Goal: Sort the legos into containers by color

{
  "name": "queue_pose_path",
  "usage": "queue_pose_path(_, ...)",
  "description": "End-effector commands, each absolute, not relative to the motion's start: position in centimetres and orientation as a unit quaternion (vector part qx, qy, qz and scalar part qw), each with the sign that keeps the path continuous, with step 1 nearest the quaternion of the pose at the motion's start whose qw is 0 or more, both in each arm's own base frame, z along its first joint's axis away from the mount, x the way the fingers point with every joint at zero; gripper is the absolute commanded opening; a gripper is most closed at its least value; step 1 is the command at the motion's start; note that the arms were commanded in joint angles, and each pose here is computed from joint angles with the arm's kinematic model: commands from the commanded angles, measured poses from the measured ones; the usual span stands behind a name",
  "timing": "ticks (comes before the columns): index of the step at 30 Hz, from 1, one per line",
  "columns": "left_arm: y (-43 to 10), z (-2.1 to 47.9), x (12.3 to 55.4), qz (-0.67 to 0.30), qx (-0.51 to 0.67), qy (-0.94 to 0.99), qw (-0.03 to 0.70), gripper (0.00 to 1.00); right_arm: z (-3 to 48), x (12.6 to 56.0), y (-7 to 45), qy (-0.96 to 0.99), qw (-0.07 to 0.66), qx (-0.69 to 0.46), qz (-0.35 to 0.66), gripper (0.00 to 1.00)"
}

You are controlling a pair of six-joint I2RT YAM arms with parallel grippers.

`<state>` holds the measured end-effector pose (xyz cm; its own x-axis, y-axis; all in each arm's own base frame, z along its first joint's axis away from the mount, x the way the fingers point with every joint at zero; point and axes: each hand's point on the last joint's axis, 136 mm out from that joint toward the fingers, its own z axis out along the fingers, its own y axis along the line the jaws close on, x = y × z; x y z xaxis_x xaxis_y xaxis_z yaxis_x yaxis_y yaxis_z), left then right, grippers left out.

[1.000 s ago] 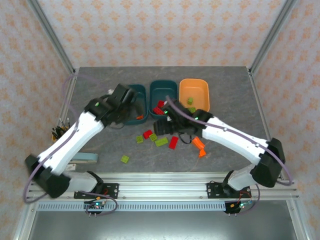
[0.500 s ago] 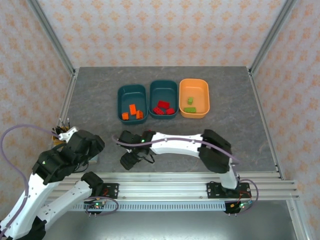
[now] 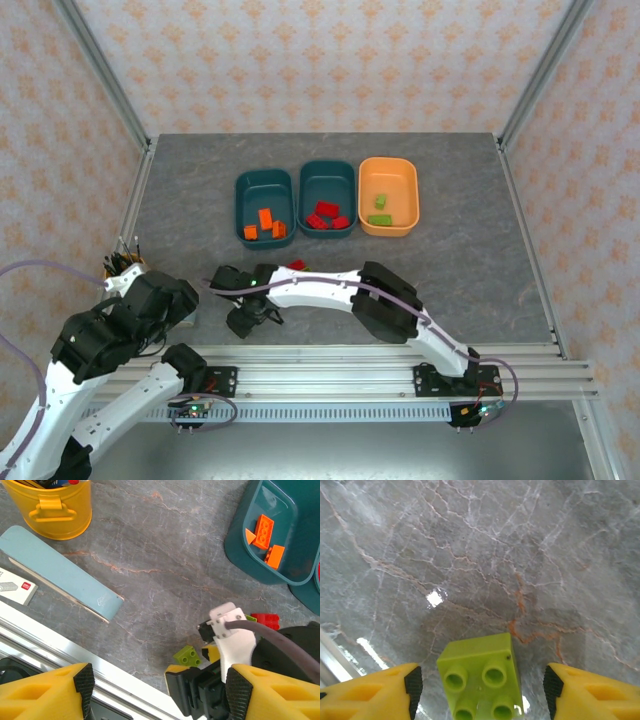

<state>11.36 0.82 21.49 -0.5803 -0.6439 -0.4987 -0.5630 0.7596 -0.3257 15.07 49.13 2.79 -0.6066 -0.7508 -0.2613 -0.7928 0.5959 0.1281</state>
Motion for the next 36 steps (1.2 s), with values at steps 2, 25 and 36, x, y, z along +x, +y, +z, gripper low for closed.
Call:
queue_pose_path(2,1.8,21.9,10.9,-0.055,-0.354,0.878,0.318,0.73,1.6,15.4,47.9,0.89,0.089,-0.444,0.06,0.58)
queue_pose_path(25,-8.5,23.5,18.9,-0.206,-0.24,0.897,0.31,0.73,13.4,25.5,38.6,0.942,0.202,-0.255,0.079,0.3)
queue_pose_path(36,-20.0,23.9,27.3,-0.267,-0.136,0.915,0.271,0.73,14.9,36.4,18.0,0.984,0.169,0.023,0.04,0.32)
